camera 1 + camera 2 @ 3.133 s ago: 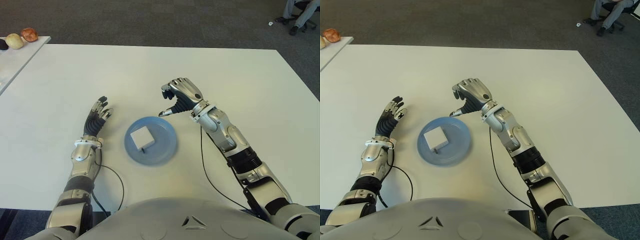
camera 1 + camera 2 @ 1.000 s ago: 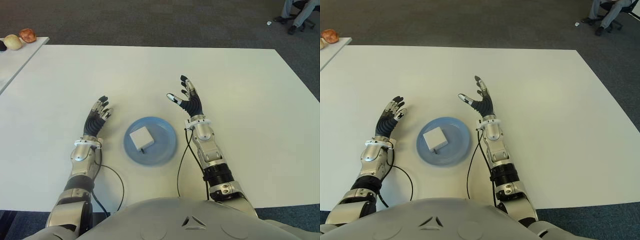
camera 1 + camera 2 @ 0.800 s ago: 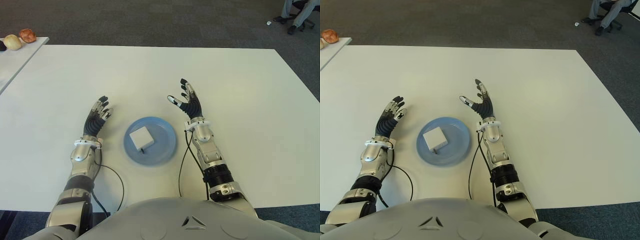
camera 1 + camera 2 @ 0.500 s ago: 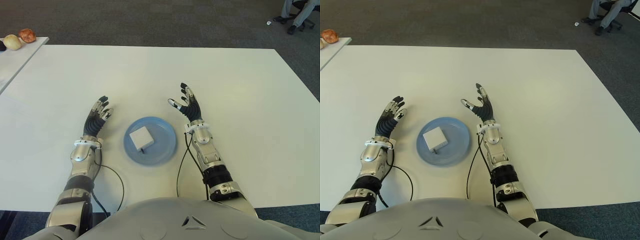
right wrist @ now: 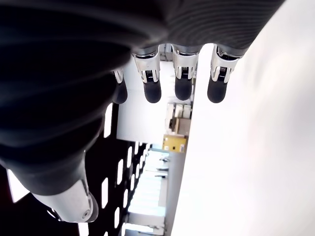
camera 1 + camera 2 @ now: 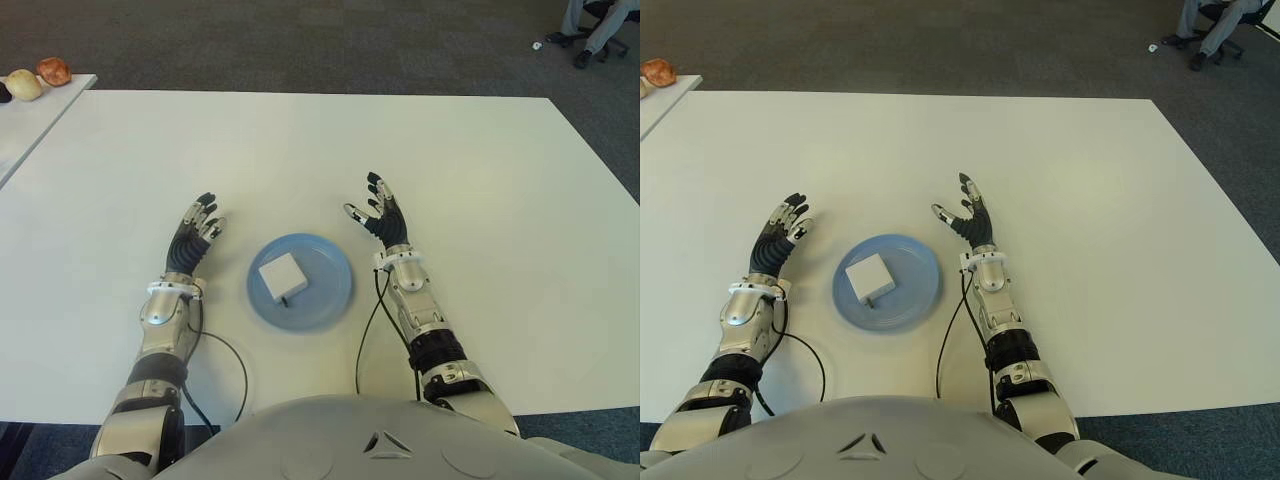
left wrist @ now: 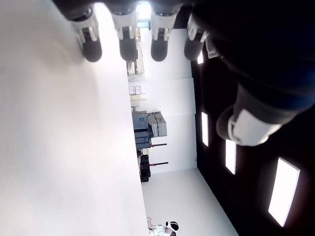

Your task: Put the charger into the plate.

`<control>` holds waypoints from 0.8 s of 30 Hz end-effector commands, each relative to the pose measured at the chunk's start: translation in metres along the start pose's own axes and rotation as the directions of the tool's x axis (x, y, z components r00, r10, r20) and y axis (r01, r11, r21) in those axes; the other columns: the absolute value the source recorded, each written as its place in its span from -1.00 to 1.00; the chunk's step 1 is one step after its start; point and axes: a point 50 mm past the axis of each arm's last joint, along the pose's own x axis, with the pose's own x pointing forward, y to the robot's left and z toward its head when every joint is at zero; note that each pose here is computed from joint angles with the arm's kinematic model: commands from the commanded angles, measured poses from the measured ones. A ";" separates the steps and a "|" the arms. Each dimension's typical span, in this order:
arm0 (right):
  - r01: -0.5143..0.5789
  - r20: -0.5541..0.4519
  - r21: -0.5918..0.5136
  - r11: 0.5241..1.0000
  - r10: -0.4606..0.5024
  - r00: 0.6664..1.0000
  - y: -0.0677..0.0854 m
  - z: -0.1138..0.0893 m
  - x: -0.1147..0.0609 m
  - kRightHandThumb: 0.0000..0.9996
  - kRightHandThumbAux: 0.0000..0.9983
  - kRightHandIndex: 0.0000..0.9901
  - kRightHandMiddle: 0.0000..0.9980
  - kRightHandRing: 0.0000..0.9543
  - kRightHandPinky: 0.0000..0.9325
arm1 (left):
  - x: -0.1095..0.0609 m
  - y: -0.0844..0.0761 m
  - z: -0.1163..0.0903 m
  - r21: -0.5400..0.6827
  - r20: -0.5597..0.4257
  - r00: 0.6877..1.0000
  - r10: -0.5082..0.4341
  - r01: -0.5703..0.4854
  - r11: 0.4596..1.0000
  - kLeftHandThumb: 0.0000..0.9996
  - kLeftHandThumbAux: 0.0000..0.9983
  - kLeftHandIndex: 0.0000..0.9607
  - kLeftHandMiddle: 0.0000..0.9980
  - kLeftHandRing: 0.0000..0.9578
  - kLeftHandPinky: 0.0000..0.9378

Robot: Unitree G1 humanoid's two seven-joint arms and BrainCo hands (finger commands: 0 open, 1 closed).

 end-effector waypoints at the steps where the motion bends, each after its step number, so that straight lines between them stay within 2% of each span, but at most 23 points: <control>1: 0.006 -0.034 0.022 1.000 -0.005 0.999 -0.005 -0.013 0.000 -0.92 0.50 -1.00 -0.97 -1.00 -0.99 | -0.032 -0.008 -0.037 -0.057 -0.198 0.980 -0.025 0.014 0.998 -1.00 0.11 -0.94 -0.86 -0.89 -0.86; 12: 0.015 -0.081 0.038 0.999 -0.012 0.997 -0.008 -0.031 -0.002 -0.87 0.42 -1.00 -0.98 -1.00 -1.00 | -0.034 -0.005 -0.038 -0.058 -0.201 0.979 -0.026 0.014 0.998 -1.00 0.12 -0.94 -0.86 -0.88 -0.85; 24: 0.028 -0.123 0.064 0.998 -0.020 0.992 -0.010 -0.041 -0.003 -0.85 0.33 -1.00 -1.00 -1.00 -1.00 | -0.036 -0.004 -0.037 -0.062 -0.198 0.980 -0.031 0.019 0.998 -1.00 0.14 -0.94 -0.87 -0.88 -0.85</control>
